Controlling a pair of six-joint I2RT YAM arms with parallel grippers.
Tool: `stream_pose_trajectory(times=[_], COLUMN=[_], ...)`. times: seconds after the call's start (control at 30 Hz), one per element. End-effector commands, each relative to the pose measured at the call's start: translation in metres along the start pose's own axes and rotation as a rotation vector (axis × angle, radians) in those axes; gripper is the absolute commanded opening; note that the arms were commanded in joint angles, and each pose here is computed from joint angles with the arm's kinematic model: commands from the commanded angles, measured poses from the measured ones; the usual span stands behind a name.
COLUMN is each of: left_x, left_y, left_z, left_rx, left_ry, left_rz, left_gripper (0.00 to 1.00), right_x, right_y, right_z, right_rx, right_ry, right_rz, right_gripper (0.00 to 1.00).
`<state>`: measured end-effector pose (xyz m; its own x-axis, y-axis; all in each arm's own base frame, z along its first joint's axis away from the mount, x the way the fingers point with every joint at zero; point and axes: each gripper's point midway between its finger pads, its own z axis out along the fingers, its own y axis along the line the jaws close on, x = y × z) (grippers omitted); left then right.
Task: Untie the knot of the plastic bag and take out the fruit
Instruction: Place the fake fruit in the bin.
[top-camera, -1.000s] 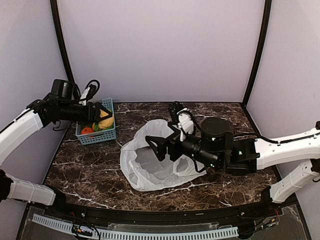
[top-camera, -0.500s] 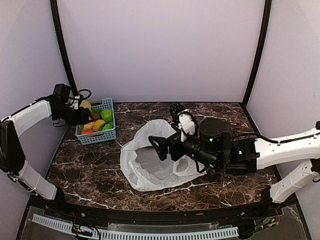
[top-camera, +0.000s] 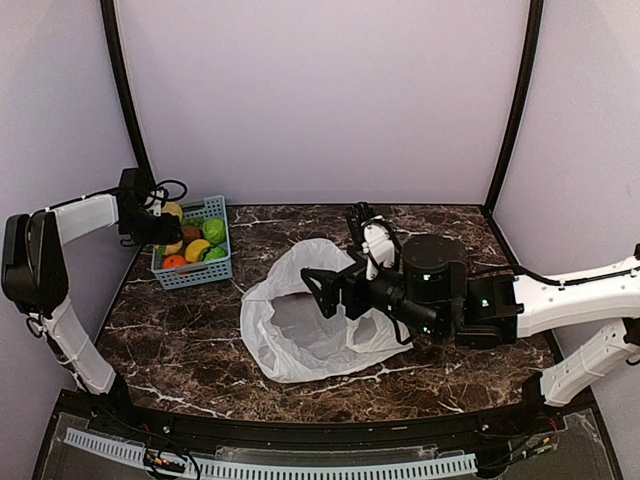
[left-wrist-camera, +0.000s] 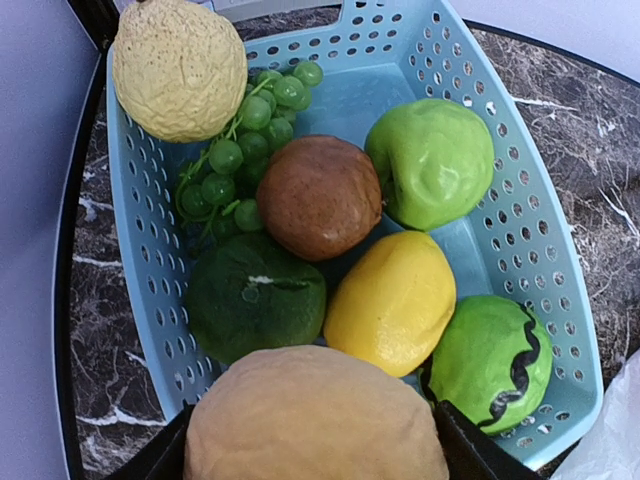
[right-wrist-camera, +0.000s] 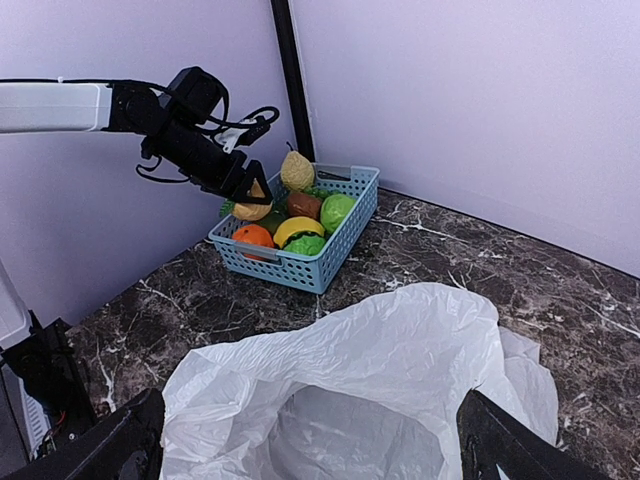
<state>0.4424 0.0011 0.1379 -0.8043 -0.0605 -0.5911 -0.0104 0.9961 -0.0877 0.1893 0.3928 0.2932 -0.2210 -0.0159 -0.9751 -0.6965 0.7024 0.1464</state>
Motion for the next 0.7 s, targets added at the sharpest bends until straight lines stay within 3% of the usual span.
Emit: stream_pose_trajectory(times=[0.0,0.37,0.67], left_x=[-0.022,-0.006,0.008], left_y=[0.015,0.031,0.028], left_z=[0.006,0.035,0.04], left_rx=[-0.071,-0.143,-0.125], left_ry=[-0.048,0.046,0.114], left_rz=[0.044,0.074,0.054], left_gripper=[0.26,0.29,0.48], right_x=[0.002,0.01,0.012], right_y=[-0.007,-0.011,-0.009], right_z=[-0.001,0.001,0.007], right_rx=[0.016,0.022,0.018], right_ry=[0.007,0.032,0.041], right_rz=[0.023,0.032,0.045], right_gripper=[0.99,0.99,0.99])
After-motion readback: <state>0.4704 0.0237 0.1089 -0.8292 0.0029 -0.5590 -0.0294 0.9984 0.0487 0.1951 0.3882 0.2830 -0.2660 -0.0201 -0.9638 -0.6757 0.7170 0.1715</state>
